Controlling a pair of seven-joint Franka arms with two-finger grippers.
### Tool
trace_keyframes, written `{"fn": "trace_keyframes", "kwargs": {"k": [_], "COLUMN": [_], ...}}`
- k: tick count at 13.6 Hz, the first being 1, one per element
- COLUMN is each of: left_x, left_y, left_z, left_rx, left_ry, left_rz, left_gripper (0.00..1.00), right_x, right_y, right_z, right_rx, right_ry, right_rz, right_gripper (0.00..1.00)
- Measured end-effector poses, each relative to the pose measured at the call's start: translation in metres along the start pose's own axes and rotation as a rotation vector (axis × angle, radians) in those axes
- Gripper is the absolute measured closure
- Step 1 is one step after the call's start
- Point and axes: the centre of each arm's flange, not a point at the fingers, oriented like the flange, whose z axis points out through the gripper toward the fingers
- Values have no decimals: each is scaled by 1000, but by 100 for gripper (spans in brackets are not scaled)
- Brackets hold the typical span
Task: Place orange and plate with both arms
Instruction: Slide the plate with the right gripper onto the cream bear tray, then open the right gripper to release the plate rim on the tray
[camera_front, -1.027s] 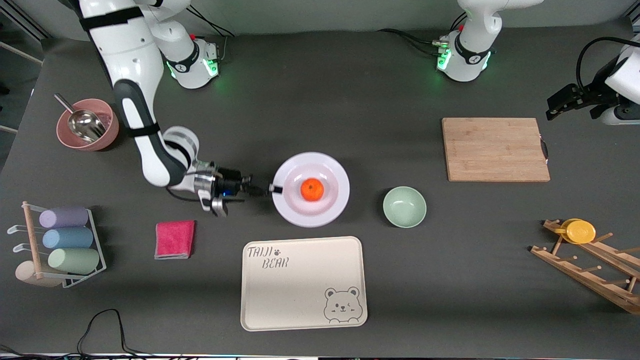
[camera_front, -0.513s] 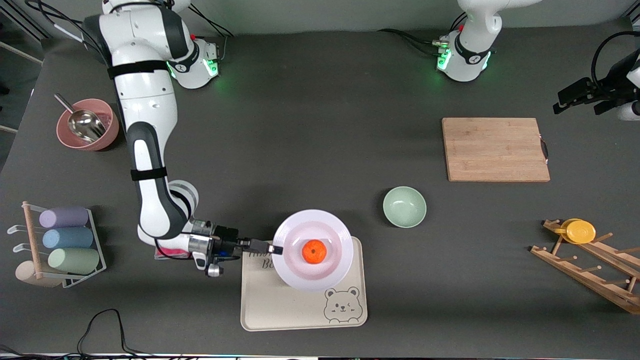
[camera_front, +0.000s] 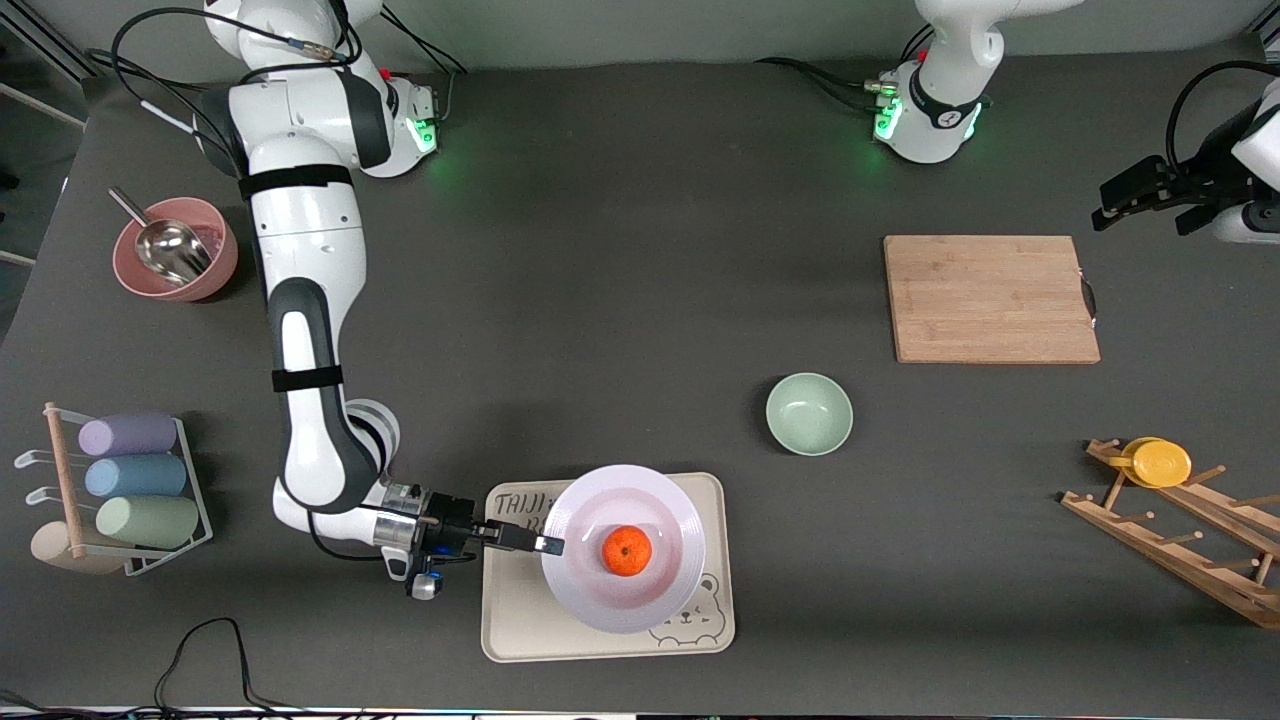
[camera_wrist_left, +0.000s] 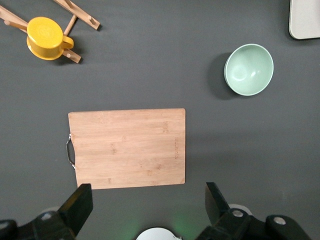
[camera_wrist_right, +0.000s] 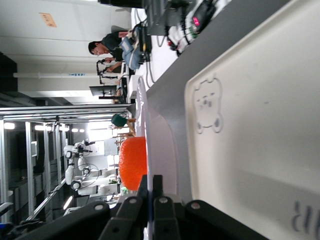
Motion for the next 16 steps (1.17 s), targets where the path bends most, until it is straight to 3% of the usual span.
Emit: {"fn": "trace_keyframes", "kwargs": {"k": [5,16], "left_x": [4,6], "left_y": [20,23], "left_z": [-7,-8], "left_rx": [12,14], "left_ry": [30,33], "left_rz": [37,43], "left_gripper": [0,0], "right_x": [-5,-9], "right_y": [53,69], "right_z": [3,4], "right_rx": [-42,-50], "right_ry": [0,-5], "right_rz": [-8,-23], "right_gripper": [96,96]}}
